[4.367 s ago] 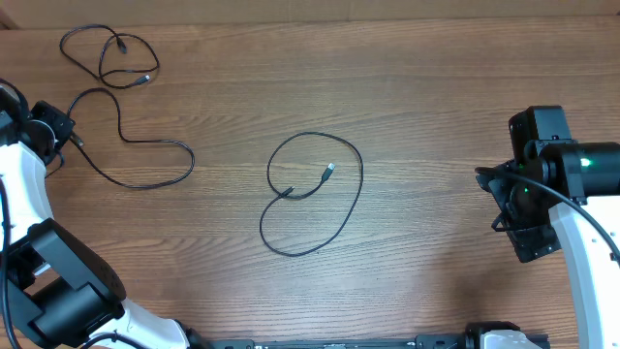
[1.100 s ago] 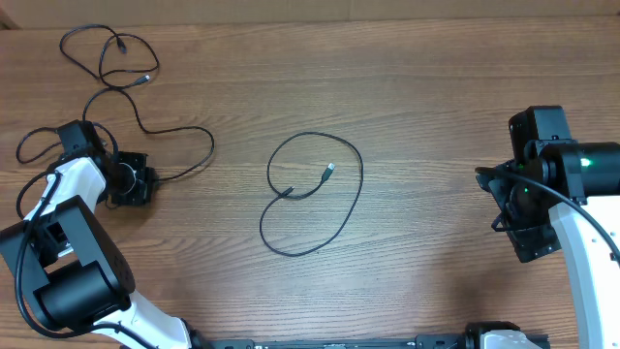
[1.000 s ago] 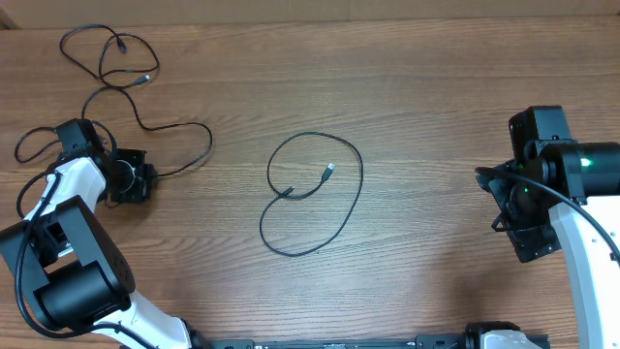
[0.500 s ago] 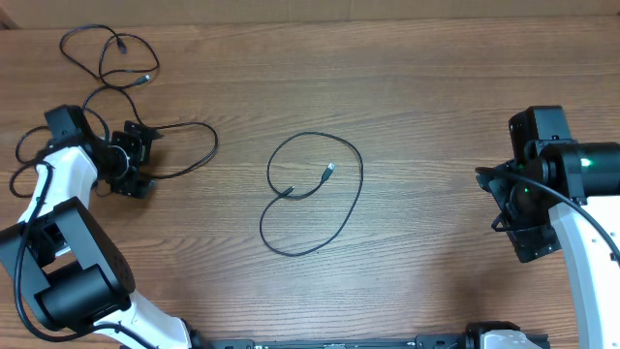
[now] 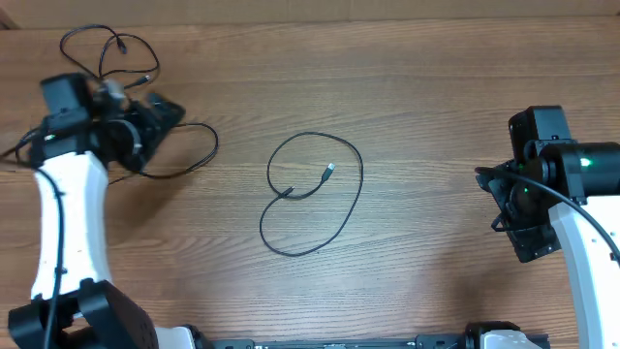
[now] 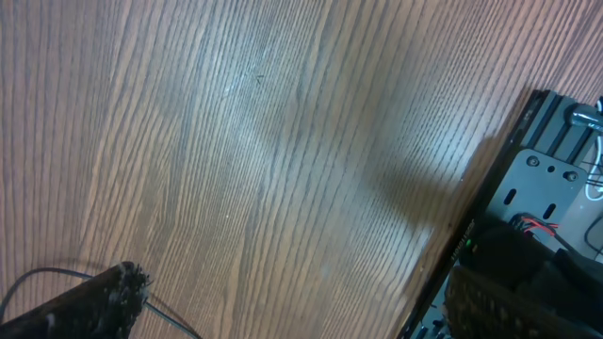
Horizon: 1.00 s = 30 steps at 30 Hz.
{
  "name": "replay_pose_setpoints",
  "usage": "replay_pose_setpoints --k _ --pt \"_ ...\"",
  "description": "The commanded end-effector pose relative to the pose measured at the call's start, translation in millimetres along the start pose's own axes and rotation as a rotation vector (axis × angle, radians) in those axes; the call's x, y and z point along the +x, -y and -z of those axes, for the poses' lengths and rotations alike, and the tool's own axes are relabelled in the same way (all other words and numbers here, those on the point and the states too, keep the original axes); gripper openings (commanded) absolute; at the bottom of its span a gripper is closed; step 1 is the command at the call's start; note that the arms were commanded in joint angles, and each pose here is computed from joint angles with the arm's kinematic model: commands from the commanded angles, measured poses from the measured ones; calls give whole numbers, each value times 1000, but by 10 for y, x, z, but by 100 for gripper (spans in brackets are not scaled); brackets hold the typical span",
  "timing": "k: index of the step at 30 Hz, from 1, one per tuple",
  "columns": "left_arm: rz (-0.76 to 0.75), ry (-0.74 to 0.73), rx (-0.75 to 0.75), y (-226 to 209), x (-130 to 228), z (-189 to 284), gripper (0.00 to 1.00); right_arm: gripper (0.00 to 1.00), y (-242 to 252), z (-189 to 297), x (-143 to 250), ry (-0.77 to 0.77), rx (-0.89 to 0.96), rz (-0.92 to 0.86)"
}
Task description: Untangle cables
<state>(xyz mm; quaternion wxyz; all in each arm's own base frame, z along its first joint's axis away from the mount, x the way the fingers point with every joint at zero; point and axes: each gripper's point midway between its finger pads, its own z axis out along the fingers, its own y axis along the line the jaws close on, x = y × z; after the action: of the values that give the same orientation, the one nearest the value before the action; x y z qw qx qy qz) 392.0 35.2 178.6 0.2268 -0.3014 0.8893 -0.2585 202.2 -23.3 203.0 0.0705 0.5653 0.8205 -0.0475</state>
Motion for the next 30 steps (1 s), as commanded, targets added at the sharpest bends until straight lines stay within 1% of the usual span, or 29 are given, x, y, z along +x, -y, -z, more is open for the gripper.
replay_pose_setpoints --k 1,4,5,6,11,14,18,20,22,23,27,30 --pt "-218 -155 -49 222 535 -312 100 100 -17 87 -34 16 -36 -16" --pt "-304 -217 -140 226 831 -570 100 100 -16 87 -33 16 -36 -16" --pt "-387 -251 -201 214 996 -734 100 100 -16 87 -33 16 -36 -16" --pt "-457 -276 -218 225 1095 -830 100 100 -16 87 -33 16 -36 -16" --pt "-764 -350 -225 301 1398 -1169 100 100 -16 87 -34 16 -36 -16" --pt "-893 -368 -241 297 1486 -1309 100 100 -16 87 -33 16 -36 -16" --pt "-1061 -434 -230 266 1647 -1414 99 100 -16 87 -34 16 -36 -16" --pt "-1154 -490 -213 218 1746 -1440 94 100 -16 87 -33 16 -36 -16" --pt "-1251 -551 -200 159 1840 -1434 93 100 -16 87 -33 16 -36 -16" --pt "-1305 -580 -193 131 1883 -1429 90 100 -16 87 -33 16 -36 -16" --pt "-1448 -649 -152 103 2002 -1399 91 100 -17 87 -34 16 -36 -16" --pt "-1578 -690 -117 89 2052 -1378 89 100 -16 87 -33 16 -36 -16"
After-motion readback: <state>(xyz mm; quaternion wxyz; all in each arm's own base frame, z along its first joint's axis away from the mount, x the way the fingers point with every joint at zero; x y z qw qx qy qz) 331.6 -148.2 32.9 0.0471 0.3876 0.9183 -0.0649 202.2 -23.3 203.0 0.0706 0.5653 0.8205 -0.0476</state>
